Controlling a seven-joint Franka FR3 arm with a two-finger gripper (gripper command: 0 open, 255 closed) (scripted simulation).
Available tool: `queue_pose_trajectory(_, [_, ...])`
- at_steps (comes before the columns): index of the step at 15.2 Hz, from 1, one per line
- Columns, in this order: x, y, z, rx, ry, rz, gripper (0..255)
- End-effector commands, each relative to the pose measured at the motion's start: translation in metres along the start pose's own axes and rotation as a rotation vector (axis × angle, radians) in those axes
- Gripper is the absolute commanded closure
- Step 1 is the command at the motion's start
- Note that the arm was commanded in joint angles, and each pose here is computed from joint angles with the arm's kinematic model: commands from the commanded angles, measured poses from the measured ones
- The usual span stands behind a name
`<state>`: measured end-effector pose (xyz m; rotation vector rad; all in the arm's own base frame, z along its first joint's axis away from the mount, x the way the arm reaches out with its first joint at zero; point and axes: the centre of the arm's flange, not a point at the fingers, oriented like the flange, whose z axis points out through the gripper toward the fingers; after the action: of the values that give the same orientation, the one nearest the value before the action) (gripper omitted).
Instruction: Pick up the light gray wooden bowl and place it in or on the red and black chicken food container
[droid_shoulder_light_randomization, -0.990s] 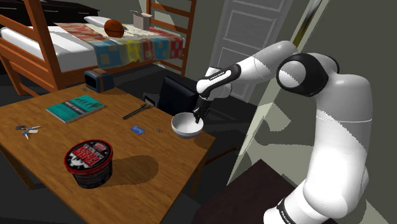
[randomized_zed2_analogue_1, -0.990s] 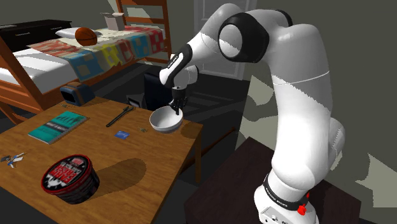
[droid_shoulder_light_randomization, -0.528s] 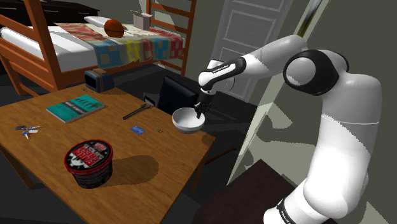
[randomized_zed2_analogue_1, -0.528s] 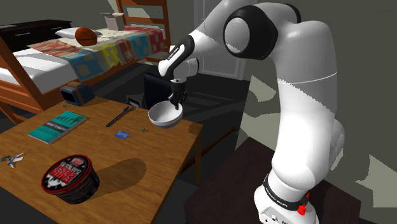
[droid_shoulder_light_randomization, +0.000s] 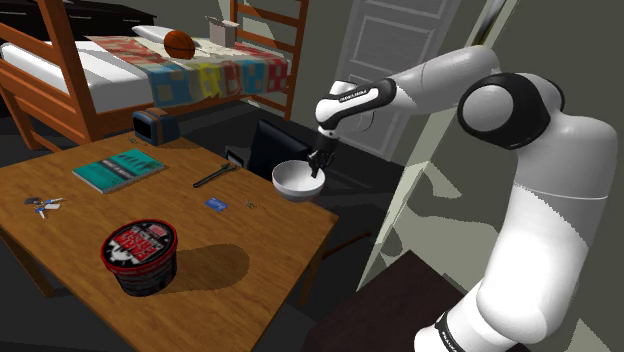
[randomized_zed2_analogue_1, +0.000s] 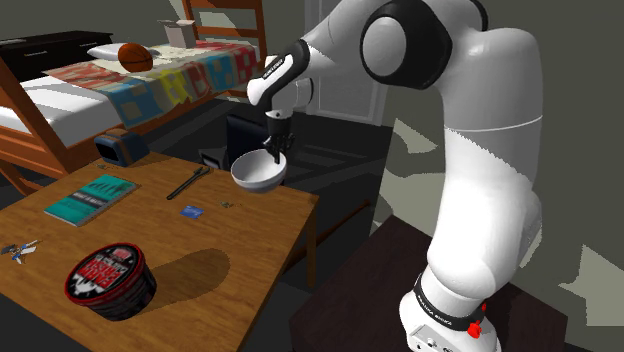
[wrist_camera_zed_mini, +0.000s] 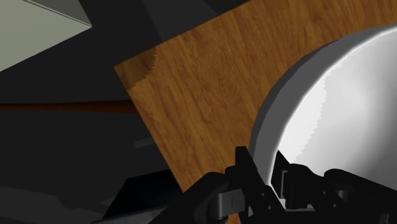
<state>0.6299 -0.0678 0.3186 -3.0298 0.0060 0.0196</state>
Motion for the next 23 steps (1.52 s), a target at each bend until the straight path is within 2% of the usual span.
queue_pose_trajectory(1, [0.001, -0.001, -0.011, 0.0, 0.0, 0.0, 255])
queue_pose_trajectory(8, [0.001, -0.005, -0.047, 0.0, 0.0, 0.0, 255])
queue_pose_trajectory(23, [0.015, -0.202, -0.034, 0.0, 0.0, 0.0, 255])
